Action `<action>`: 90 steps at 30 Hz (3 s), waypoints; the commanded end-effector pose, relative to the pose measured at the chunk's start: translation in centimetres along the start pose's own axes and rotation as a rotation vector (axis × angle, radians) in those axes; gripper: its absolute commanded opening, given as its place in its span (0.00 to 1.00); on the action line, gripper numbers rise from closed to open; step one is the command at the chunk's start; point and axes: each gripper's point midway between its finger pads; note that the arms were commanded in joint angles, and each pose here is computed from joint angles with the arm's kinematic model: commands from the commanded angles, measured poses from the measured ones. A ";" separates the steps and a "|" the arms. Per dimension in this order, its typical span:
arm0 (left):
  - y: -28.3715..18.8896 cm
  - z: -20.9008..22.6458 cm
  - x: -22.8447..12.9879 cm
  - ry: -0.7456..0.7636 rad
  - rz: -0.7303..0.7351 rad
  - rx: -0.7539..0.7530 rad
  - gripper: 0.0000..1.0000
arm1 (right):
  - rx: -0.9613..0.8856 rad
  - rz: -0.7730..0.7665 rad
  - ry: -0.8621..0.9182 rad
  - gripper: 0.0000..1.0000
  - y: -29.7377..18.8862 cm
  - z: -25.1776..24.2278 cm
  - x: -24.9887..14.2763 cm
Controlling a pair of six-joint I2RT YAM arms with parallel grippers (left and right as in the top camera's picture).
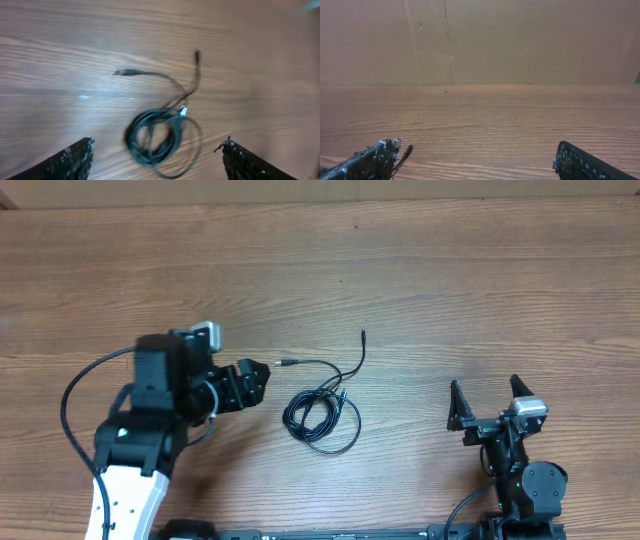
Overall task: Untangle cables
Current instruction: 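Move the left gripper forward over the tangled black cable bundle, then lower the left gripper and close it on the cable bundle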
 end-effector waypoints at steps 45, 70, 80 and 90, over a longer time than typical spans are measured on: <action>15.7 2.2 -9.5 0.194 0.560 0.218 0.63 | -0.005 -0.005 -0.001 1.00 0.0 -0.1 -0.2; 17.0 1.9 -9.4 0.502 0.555 0.127 0.35 | -0.005 -0.005 -0.001 1.00 0.0 -0.1 -0.2; 17.2 1.8 -9.3 0.507 0.543 0.125 0.28 | -0.005 -0.005 -0.001 1.00 0.0 -0.1 -0.2; 17.9 2.6 -10.7 0.476 0.529 0.131 0.26 | -0.005 -0.005 -0.001 1.00 0.0 -0.1 -0.2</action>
Point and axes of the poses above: each gripper's point midway between its finger pads, its own y axis out along the fingers, its own z axis along the line the jaws close on, x = y × z, and after that the axes turned 9 degrees about y, right-handed
